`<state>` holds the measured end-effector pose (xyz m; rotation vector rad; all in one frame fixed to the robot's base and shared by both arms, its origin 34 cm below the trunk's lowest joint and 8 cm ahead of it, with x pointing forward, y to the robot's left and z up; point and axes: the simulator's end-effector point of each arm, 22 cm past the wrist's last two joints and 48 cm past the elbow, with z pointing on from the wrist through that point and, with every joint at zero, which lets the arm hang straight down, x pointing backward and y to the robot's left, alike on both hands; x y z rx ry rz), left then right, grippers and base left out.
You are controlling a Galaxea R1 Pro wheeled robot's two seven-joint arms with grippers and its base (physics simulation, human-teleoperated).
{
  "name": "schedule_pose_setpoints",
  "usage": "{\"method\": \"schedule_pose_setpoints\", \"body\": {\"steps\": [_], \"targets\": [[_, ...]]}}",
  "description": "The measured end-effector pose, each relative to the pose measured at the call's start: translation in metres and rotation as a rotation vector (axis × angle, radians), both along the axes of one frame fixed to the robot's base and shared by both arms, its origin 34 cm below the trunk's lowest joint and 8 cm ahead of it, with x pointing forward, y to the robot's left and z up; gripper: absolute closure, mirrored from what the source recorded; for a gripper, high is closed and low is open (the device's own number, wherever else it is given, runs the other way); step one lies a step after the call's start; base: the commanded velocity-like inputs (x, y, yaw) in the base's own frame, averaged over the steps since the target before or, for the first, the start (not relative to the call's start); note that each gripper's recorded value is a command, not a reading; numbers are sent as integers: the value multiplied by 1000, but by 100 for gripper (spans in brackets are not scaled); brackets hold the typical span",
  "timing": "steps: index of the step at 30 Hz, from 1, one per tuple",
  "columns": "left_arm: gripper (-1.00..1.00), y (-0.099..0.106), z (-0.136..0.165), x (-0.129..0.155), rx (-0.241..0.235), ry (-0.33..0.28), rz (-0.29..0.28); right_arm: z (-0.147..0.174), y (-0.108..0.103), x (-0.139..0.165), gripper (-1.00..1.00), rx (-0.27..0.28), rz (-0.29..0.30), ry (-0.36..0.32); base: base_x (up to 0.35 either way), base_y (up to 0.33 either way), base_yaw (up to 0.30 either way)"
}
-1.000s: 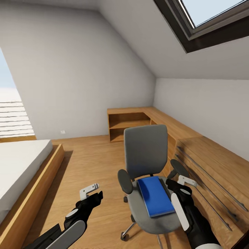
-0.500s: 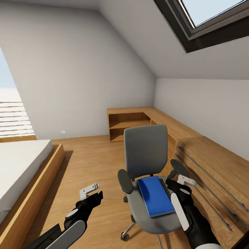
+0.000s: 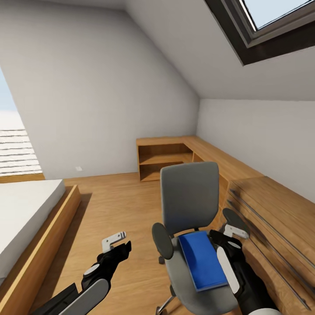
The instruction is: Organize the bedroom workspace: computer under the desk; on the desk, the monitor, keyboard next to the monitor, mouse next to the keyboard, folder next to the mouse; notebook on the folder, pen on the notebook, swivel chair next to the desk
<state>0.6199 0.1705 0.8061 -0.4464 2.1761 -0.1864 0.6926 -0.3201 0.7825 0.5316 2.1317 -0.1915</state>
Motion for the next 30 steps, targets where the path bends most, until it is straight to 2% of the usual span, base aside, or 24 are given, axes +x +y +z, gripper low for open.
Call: {"method": "schedule_pose_setpoints", "body": {"steps": [4, 6, 9, 17, 19, 21, 27, 30], "targets": [[-100, 3, 6, 4, -10, -11, 13, -18, 8, 0, -100, 30, 55, 18, 8, 0, 0], [-100, 15, 12, 12, -26, -25, 50, -24, 4, 4, -100, 49, 108, -5, 2, 0, 0], [-100, 19, 10, 15, -32, -31, 64, -35, 0, 5, -100, 58, 143, -20, 0, 0, 0], [-100, 20, -3, 15, -33, -31, 67, -64, -18, 10, -100, 52, 164, -36, 0, 0, 0], [-100, 21, -7, 15, -32, -30, 68, -72, -20, 17, -100, 62, 179, -30, 0, 0, 0], [-100, 22, -10, 16, -31, -29, 69, -84, -23, 40, -100, 101, 209, 2, 0, 0, 0], [-100, 22, -21, 15, -32, -28, 70, -70, -28, 80, -100, 122, 201, -17, 0, 0, 0], [-100, 21, -28, 14, -40, -13, 64, -67, -27, 88, -100, 133, 204, -28, 0, 0, 0]]}}
